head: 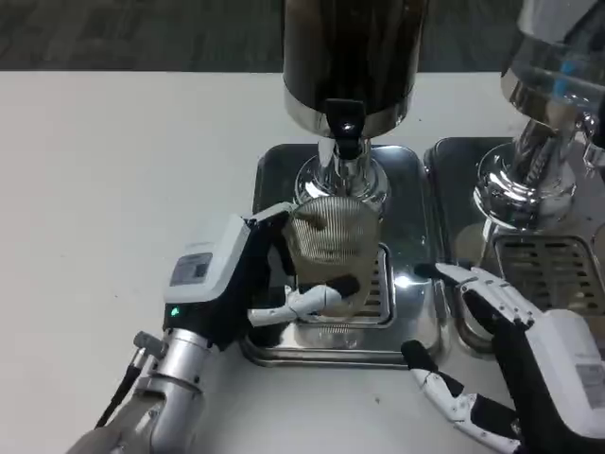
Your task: Grasp the cup under the faucet to collect the drink, then remove the cup.
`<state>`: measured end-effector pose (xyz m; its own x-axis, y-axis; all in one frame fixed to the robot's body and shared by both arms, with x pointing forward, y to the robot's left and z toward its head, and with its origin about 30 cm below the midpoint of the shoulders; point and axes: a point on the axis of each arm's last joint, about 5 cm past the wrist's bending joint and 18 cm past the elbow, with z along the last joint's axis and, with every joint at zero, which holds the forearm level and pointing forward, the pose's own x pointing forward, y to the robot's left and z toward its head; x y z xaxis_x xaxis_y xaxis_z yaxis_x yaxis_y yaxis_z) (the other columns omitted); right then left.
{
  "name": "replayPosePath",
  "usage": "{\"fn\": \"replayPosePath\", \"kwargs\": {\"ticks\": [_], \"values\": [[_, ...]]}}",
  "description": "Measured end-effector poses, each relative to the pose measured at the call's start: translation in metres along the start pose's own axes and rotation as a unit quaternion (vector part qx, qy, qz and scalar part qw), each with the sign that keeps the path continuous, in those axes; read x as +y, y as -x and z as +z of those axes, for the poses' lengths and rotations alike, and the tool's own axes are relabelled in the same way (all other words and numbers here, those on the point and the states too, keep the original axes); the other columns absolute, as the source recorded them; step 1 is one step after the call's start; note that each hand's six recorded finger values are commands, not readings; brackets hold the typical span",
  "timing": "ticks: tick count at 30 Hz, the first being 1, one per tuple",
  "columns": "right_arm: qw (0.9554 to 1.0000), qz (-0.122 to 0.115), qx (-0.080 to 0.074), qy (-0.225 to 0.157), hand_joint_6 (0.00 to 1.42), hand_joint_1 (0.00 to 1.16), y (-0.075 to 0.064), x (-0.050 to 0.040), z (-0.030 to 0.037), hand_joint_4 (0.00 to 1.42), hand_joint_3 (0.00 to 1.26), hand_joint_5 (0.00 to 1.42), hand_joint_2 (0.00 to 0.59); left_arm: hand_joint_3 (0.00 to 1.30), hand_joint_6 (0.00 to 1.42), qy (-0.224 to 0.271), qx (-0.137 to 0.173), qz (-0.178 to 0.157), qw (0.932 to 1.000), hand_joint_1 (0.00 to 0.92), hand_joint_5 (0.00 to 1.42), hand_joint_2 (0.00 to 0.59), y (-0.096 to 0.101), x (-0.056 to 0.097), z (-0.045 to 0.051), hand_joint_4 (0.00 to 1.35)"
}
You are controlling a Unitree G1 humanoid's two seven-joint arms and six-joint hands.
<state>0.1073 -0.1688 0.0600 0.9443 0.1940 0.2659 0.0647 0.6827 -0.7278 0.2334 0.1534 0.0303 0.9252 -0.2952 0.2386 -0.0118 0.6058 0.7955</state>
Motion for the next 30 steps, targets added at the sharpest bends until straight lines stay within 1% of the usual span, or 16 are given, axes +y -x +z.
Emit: {"fn": "replayPosePath", "kwargs": {"ticks": [6,11,15,17,19,21,25,30], "values": [[1.0000,0.004,0.001,-0.001,0.34,0.48,0.001,0.0000,0.0007,0.26,0.29,0.22,0.347,0.62,1.31,0.003,0.003,-0.005,1.0000,0.241,1.06,0.152,-0.004,-0.002,0.0024,0.79],[1.0000,0.007,0.001,-0.002,0.34,0.48,0.000,0.0000,0.0009,0.26,0.29,0.22,0.347,0.55,1.20,0.003,0.005,-0.014,0.9999,0.180,0.98,0.137,-0.010,-0.001,0.0034,0.70],[1.0000,0.009,0.002,-0.003,0.34,0.48,0.000,-0.0004,0.0008,0.27,0.29,0.22,0.347,0.48,1.15,0.014,0.014,-0.026,0.9994,0.124,0.90,0.118,-0.012,-0.002,0.0048,0.62],[0.9999,0.009,0.002,-0.004,0.34,0.48,0.000,-0.0005,0.0008,0.27,0.29,0.22,0.347,0.45,1.11,0.015,0.016,-0.038,0.9990,0.110,0.88,0.112,-0.012,-0.002,0.0047,0.58],[0.9999,0.010,0.003,-0.004,0.34,0.48,0.000,-0.0005,0.0008,0.27,0.29,0.22,0.347,0.43,1.09,0.014,0.016,-0.042,0.9989,0.093,0.85,0.103,-0.012,-0.002,0.0046,0.55],[0.9999,0.009,0.007,-0.004,0.34,0.48,0.000,0.0001,0.0011,0.27,0.29,0.22,0.349,0.42,1.07,0.013,0.016,-0.043,0.9989,0.088,0.83,0.101,-0.012,-0.001,0.0042,0.53],[0.9999,0.007,0.009,-0.006,0.34,0.49,0.000,0.0011,0.0019,0.27,0.30,0.22,0.352,0.42,1.01,0.012,0.012,-0.047,0.9987,0.070,0.80,0.096,-0.013,0.001,0.0035,0.52],[0.9999,0.005,0.009,-0.008,0.34,0.49,-0.003,0.0016,0.0017,0.27,0.30,0.22,0.354,0.42,0.92,0.009,0.007,-0.049,0.9987,0.068,0.77,0.093,-0.011,0.004,0.0018,0.50]]}}
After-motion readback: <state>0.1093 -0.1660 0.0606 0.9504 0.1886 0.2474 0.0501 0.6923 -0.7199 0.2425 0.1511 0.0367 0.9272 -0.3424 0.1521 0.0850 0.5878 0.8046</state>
